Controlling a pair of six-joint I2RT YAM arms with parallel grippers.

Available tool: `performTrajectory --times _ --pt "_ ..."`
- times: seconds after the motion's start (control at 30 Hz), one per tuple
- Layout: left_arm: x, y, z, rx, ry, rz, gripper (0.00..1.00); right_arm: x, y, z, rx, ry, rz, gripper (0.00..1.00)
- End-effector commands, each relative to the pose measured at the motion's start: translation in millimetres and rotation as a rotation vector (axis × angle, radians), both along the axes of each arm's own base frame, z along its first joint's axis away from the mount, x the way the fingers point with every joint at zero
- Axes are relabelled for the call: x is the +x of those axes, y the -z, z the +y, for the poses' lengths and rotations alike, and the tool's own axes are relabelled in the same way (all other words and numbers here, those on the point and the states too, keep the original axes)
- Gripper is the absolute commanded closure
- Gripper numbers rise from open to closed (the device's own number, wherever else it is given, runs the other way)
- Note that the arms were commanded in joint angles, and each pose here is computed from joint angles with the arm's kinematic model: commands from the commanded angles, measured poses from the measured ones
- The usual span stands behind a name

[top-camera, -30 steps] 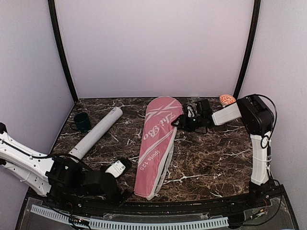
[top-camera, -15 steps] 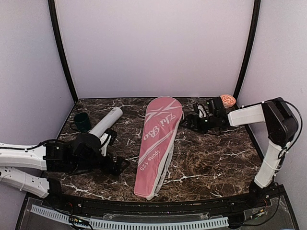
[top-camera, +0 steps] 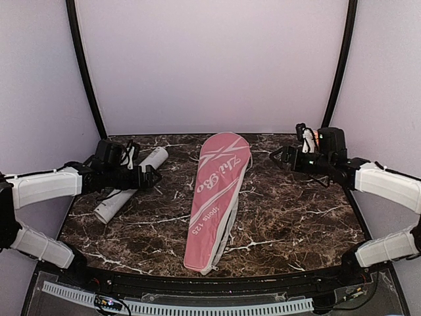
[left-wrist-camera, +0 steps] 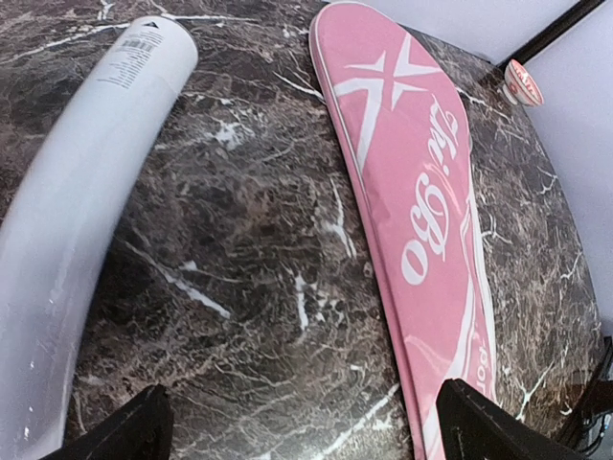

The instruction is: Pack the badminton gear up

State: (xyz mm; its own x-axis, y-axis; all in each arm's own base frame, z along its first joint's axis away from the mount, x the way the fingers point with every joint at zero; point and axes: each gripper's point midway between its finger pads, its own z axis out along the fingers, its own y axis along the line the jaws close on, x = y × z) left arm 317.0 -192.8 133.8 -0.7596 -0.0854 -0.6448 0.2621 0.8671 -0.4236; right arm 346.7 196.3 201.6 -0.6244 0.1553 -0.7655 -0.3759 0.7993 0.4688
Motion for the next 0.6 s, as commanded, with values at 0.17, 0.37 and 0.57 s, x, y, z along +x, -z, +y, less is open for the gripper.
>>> performTrajectory --times 0.17,0.37,0.57 --pt "20 21 5 -0.006 -0.018 0.025 0.01 -35 45 -38 -0.043 0.129 0.024 0.01" --pt "9 42 6 -0.044 -0.036 0.065 0.01 -51 66 -46 -0.036 0.141 0.048 0.01" --pt "8 43 11 -0.031 -0.055 0.066 0.01 -53 67 -41 0.001 0.125 0.037 0.01"
